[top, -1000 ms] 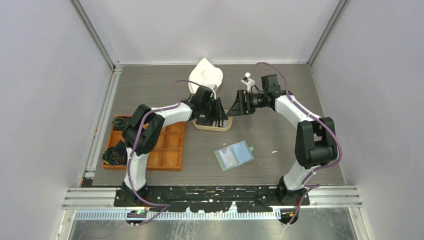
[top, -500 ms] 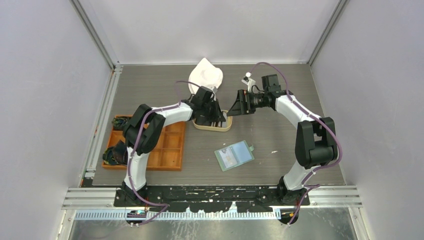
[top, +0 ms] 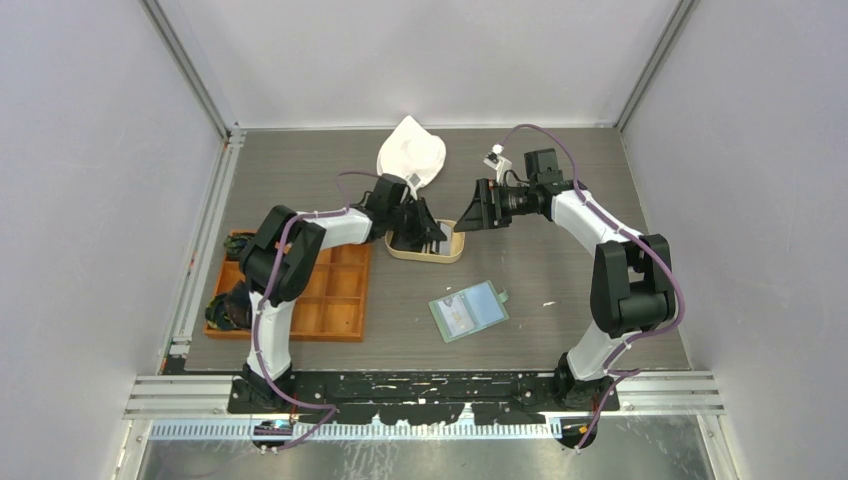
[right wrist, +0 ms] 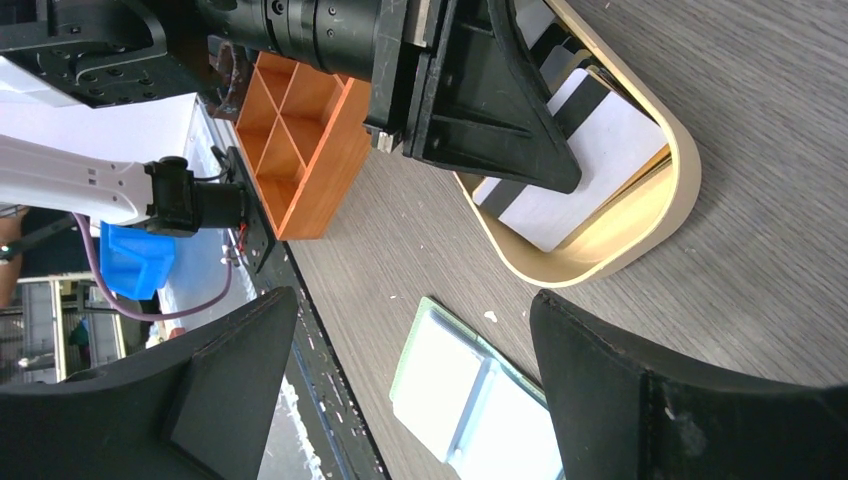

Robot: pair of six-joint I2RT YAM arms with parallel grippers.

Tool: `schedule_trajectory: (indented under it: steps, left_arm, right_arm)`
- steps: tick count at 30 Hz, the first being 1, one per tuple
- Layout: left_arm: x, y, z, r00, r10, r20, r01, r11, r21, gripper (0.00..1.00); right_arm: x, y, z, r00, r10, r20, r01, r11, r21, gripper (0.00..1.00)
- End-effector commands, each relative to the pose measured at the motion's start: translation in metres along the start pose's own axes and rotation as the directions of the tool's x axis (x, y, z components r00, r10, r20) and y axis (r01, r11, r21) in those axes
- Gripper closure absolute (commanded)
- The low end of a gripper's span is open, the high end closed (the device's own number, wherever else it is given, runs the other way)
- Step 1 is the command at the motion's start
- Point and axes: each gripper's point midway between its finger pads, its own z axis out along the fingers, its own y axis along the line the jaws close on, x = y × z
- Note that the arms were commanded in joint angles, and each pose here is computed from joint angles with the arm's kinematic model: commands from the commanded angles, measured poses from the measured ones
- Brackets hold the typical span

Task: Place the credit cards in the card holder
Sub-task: Pick up the credit card from the storage box.

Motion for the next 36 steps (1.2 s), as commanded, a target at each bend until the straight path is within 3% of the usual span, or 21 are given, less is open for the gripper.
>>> schedule_trajectory:
  steps: [1,7,27,30,36]
  left_arm:
    - [-0.018,-0.043,-0.018,0.999,0.030,0.043,-0.036,0.989,0.145,0.82]
    - [-0.021,-0.044,-0.022,0.998,0.027,0.048,-0.034,0.988,0.151,0.76]
    - [-0.024,-0.028,-0.038,0.998,0.033,0.060,-0.039,0.993,0.111,0.76]
    - [-0.026,-0.022,-0.039,0.997,0.029,0.066,-0.036,0.995,0.098,0.79]
    - [-0.028,-0.012,-0.041,0.996,0.047,0.078,-0.050,0.998,0.039,0.97]
  right_arm:
    - [-0.020,0.014,-0.006,0.998,-0.048,0.039,0.049,0.998,-0.028,0.09]
    - [-0.019,0.013,-0.006,0.998,-0.042,0.036,0.043,0.999,-0.029,0.09]
    - [-0.019,0.012,-0.006,0.999,-0.040,0.036,0.041,0.999,-0.031,0.09]
    - [-0.019,0.012,-0.006,0.999,-0.040,0.036,0.041,0.999,-0.030,0.09]
    - [-0.018,0.011,-0.006,0.999,-0.038,0.035,0.039,0.999,-0.030,0.09]
